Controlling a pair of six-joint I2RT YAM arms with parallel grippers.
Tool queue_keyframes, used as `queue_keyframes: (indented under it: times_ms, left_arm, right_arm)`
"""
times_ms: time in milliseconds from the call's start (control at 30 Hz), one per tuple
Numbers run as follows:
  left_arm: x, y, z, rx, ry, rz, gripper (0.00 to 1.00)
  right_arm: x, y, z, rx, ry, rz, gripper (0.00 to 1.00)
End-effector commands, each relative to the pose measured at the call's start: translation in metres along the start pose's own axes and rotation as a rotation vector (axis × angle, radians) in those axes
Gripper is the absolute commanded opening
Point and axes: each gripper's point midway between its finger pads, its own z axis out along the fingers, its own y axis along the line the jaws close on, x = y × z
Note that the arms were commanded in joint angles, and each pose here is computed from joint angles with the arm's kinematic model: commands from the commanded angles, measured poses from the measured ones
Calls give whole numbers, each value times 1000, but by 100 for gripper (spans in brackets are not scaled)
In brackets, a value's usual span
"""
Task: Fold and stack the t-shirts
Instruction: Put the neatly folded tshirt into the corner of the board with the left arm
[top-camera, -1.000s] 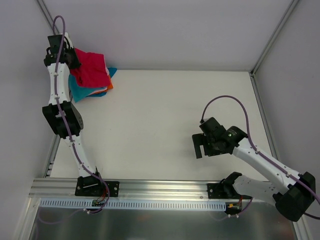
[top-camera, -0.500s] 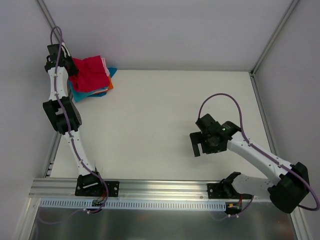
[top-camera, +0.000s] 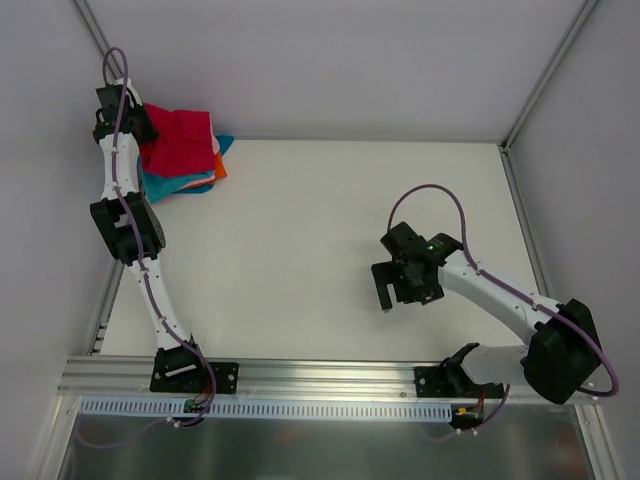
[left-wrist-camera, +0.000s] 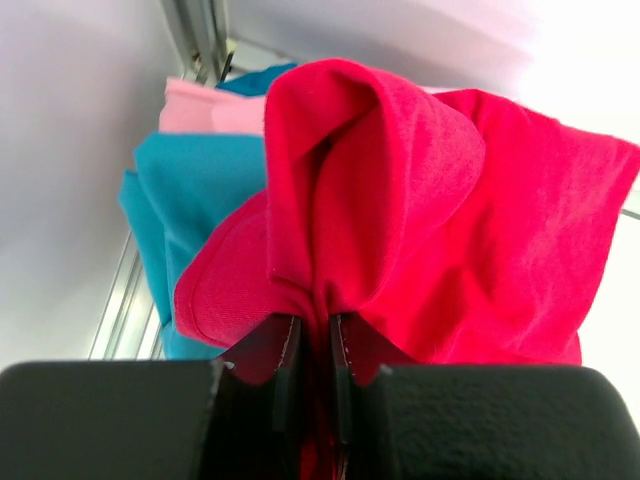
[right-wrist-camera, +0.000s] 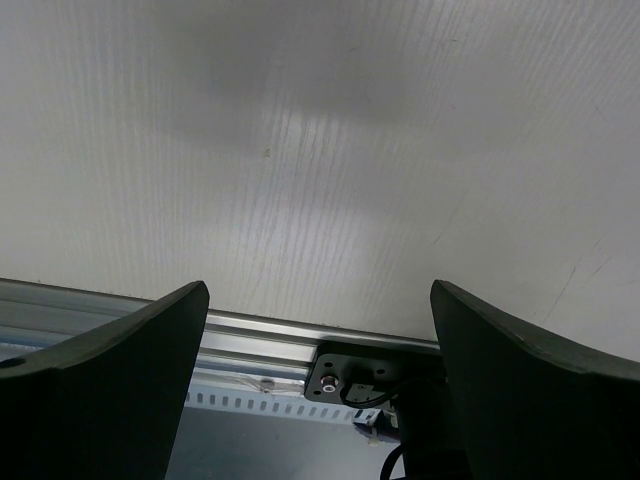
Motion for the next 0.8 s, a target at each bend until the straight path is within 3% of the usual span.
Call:
queue_keyframes:
  times_ms: [0,133,167,200,233,267,433,600,667,767]
  left_arm:
    - [-44,-8,-6,37,-144,60,0]
    - [-38,-5,1,32,-131,67,0]
    - [-35,-4,4,30,-124,67,3]
    - [-32,-5,5,32,-117,66,13]
    - [-32,-5,4,34,-117,65,65]
    - [-30,-5,2,26,-113,53,96]
    - [-42,-20,-20,39,-156,66,99]
    - [-83,-48,-83,9,-325,122,99]
    - [-99,-75,-121,87,-433,140,99]
    - [-100,-106,-149,246,-446,86,99]
  right_arm:
    - [-15,7,-3,-27,-27,-6,99]
    - [-19,9,-2,-28,-24,-7,100]
    - [-19,10,-1,-35,-21,-8,99]
    - [-20,10,-1,-35,-21,-7,99]
    - [-19,10,0,-35,-20,-10,99]
    - [-21,12,-1,-46,-24,-6,100]
    - [-21,16,0,-64,-27,-3,99]
    - [-21,23,-4,-112,-48,23,99]
    - [-21,23,-4,-124,-69,35,99]
    - [-17,29,-1,-163,-69,49,99]
